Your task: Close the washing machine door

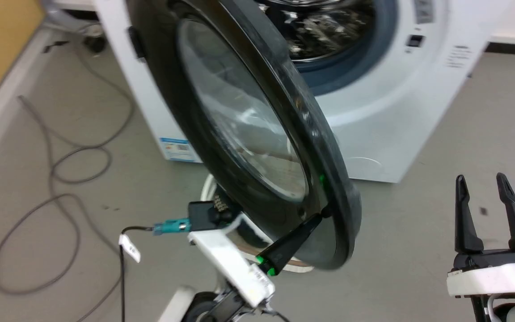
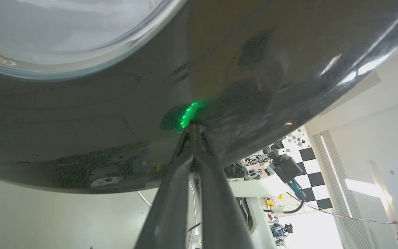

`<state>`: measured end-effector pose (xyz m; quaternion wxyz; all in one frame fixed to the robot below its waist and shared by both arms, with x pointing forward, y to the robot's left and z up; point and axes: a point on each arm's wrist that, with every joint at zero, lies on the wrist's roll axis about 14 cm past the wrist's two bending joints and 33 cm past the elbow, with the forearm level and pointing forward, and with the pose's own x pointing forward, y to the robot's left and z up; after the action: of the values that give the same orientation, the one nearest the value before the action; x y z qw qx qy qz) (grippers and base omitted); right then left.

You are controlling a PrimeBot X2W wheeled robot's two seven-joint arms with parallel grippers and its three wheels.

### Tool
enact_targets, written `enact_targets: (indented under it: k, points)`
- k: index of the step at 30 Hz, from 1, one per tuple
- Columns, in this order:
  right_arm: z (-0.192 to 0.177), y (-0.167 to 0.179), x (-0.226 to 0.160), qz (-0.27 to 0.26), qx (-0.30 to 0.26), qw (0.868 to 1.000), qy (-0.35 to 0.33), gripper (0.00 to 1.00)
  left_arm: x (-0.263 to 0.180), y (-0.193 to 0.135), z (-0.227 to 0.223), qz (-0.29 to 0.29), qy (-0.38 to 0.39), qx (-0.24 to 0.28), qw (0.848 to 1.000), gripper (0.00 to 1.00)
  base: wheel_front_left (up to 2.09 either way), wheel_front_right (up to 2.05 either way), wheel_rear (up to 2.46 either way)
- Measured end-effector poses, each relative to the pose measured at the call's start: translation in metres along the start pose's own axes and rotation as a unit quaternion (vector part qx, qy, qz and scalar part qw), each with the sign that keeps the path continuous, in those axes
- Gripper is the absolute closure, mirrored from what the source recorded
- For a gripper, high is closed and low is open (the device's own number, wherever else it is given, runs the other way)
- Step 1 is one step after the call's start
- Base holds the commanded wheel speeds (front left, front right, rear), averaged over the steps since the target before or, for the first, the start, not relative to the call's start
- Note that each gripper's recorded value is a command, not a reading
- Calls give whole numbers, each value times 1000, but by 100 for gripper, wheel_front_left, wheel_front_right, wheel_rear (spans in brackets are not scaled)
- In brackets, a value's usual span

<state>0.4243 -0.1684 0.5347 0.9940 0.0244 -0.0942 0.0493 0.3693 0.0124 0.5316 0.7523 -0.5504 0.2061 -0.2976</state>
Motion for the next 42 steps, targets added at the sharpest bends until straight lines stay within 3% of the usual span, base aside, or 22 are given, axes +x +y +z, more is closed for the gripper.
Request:
enact_targets:
  k: [9,14,15,18,20,23,27,32,34,38,39,40,42]
  points:
    - [7,-22,-13,-32,-9,999,-3,0,27,1,-25,-5,25,-1,1000,100,0,0,0]
    - [15,-19,-14,-27,-5,1000,-14,0,20,-15,-11,-24,-16,60,998,100,0,0,0]
    - [20,-16,-13,-24,-5,999,-22,0,16,-24,-1,-35,-43,104,993,100,0,0,0]
    - [29,-15,-13,-22,-7,999,-34,0,7,-42,21,-60,-99,148,982,100,0,0,0]
    - [35,-16,-12,-23,-8,999,-43,0,-1,-50,39,-68,-137,203,967,100,0,0,0]
    - [46,-16,-11,-24,-12,998,-58,0,-18,-41,76,-30,-179,336,924,100,0,0,0]
    - [61,-21,-3,-31,-22,996,-82,0,-45,-39,131,64,-250,491,832,100,0,0,0]
    - [85,-21,8,-33,-36,992,-119,0,-91,-58,179,149,-355,572,724,100,0,0,0]
    - [95,-17,12,-27,-38,990,-136,0,-112,-52,186,188,-376,581,697,100,0,0,0]
    - [117,-2,20,-8,-38,985,-170,0,-152,-36,193,259,-402,581,659,100,0,0,0]
    - [122,3,21,-1,-36,983,-179,0,-160,-33,194,273,-403,584,650,60,0,0,0]
    - [127,9,23,6,-34,982,-188,0,-166,-30,193,283,-401,589,642,0,0,0,0]
    - [138,21,25,23,-27,978,-206,0,-175,-23,189,300,-397,595,631,0,0,0,0]
